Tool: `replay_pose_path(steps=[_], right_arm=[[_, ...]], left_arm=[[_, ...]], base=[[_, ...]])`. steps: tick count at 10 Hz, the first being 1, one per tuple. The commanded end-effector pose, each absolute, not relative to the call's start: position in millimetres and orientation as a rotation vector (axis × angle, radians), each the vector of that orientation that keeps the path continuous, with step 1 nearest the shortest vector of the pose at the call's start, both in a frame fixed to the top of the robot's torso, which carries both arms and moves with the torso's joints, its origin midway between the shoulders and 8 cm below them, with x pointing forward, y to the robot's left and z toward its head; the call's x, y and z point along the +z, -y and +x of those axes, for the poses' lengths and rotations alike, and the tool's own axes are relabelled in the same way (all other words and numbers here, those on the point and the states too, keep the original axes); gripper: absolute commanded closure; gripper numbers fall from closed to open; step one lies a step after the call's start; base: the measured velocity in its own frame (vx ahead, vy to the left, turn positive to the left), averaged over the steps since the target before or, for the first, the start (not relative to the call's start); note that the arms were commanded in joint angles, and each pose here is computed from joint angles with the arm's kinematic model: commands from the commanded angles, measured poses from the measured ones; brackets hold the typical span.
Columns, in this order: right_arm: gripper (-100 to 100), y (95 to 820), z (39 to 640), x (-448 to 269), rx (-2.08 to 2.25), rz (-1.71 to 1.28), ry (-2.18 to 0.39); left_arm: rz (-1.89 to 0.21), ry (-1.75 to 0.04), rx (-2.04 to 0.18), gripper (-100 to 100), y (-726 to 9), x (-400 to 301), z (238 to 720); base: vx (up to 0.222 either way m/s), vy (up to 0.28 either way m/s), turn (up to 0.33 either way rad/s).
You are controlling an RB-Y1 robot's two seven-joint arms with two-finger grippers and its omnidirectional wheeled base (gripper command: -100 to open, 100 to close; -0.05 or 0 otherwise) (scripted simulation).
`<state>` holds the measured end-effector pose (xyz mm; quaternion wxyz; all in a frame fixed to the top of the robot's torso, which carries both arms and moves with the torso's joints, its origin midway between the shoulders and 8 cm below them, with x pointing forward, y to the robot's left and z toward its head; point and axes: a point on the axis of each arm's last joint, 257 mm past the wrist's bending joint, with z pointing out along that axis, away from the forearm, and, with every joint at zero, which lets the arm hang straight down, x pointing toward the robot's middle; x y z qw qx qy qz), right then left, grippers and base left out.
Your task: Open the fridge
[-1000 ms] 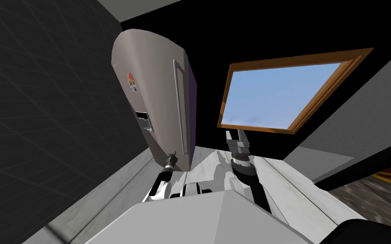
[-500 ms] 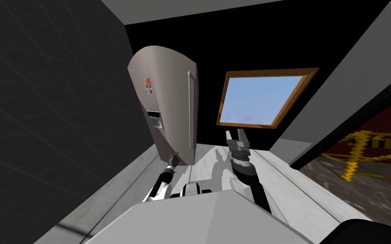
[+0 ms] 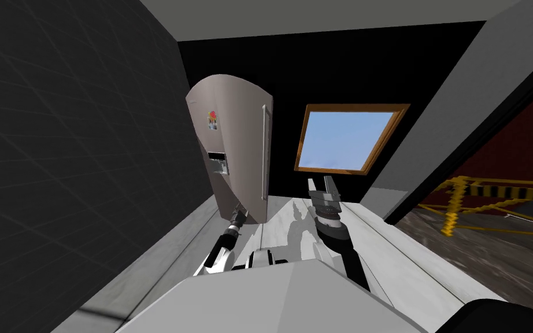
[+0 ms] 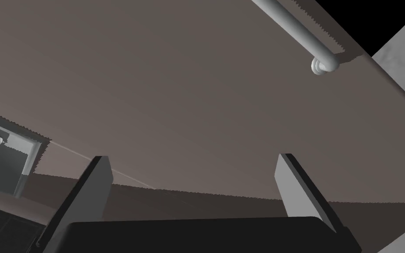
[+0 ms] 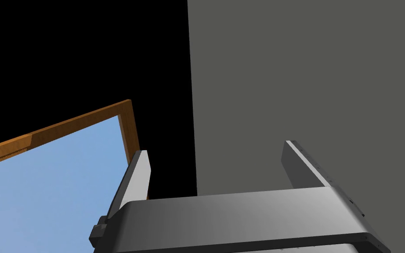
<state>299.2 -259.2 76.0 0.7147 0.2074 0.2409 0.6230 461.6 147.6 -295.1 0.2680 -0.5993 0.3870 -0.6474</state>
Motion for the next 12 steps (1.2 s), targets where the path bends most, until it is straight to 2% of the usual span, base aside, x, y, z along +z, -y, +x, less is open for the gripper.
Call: replay_pose_path(steps=[1, 12], right_arm=[[0, 259.2, 299.2, 76.0, 1.380, 0.459, -0.534], [0, 259.2, 299.2, 76.0, 1.380, 0.459, -0.534]], left_arm=[[-1.641, -1.037, -1.770, -100, -140.3, -282.6, 468.5], [-1.689, -1.070, -1.813, -100, -128.6, -243.2, 483.4]], base=[[0.166, -0.128, 0.042], [0.112, -0.079, 0.036]])
